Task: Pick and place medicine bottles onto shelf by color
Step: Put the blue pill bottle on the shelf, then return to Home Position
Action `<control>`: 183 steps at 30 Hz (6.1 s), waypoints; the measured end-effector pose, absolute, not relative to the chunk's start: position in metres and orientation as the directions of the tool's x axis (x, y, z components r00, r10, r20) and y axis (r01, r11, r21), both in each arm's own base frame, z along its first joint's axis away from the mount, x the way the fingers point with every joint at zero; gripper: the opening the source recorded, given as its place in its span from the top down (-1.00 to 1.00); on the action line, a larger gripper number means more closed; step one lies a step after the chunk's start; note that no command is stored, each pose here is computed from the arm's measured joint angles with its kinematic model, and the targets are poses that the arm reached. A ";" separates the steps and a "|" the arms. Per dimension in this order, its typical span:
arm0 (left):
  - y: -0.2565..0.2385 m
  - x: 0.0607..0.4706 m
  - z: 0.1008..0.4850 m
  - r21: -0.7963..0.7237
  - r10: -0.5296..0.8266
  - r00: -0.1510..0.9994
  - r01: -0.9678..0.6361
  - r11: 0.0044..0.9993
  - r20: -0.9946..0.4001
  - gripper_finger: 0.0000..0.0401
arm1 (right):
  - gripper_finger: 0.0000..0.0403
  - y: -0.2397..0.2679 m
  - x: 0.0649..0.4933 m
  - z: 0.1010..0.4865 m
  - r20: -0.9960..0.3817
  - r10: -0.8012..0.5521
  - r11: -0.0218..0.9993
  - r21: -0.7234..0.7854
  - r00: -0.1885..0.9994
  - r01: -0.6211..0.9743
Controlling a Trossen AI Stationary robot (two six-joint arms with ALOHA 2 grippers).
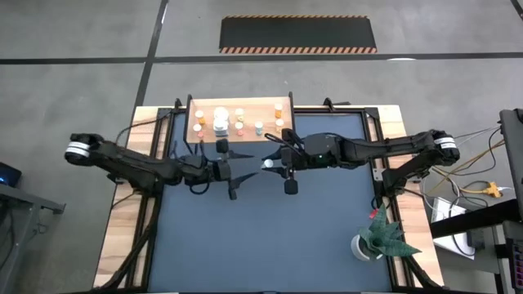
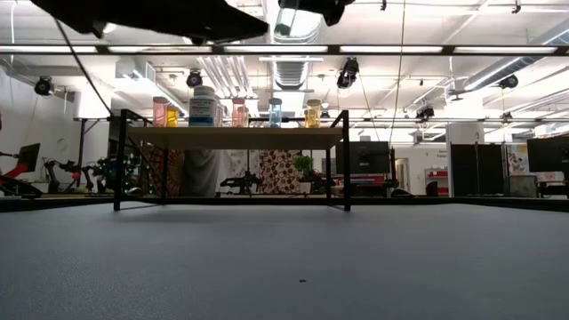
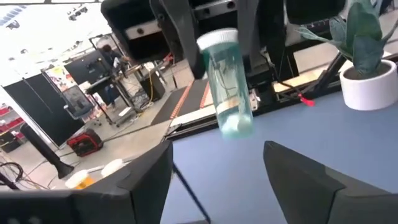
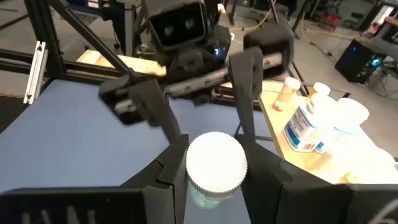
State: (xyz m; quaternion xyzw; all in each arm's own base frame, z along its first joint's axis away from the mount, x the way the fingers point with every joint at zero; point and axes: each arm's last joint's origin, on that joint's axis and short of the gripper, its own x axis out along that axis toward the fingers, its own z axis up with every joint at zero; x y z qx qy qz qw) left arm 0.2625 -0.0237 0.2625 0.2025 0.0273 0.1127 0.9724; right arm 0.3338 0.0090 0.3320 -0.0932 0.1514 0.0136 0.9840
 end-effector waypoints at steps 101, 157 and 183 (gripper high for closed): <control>-0.011 0.197 0.311 0.493 0.396 0.915 -0.380 0.783 0.076 -0.17 | 0.20 -0.217 0.394 0.289 -0.611 -0.148 0.972 0.056 0.778 0.228; -0.055 0.131 0.285 0.313 -0.022 0.989 0.067 0.948 -0.144 0.25 | 0.96 0.026 0.204 0.251 -0.262 0.191 0.937 -0.239 0.946 -0.256; -0.027 0.087 0.218 0.251 0.018 0.995 -0.043 0.967 0.098 0.98 | 0.96 -0.006 0.115 0.204 0.132 0.089 0.970 -0.235 0.987 -0.056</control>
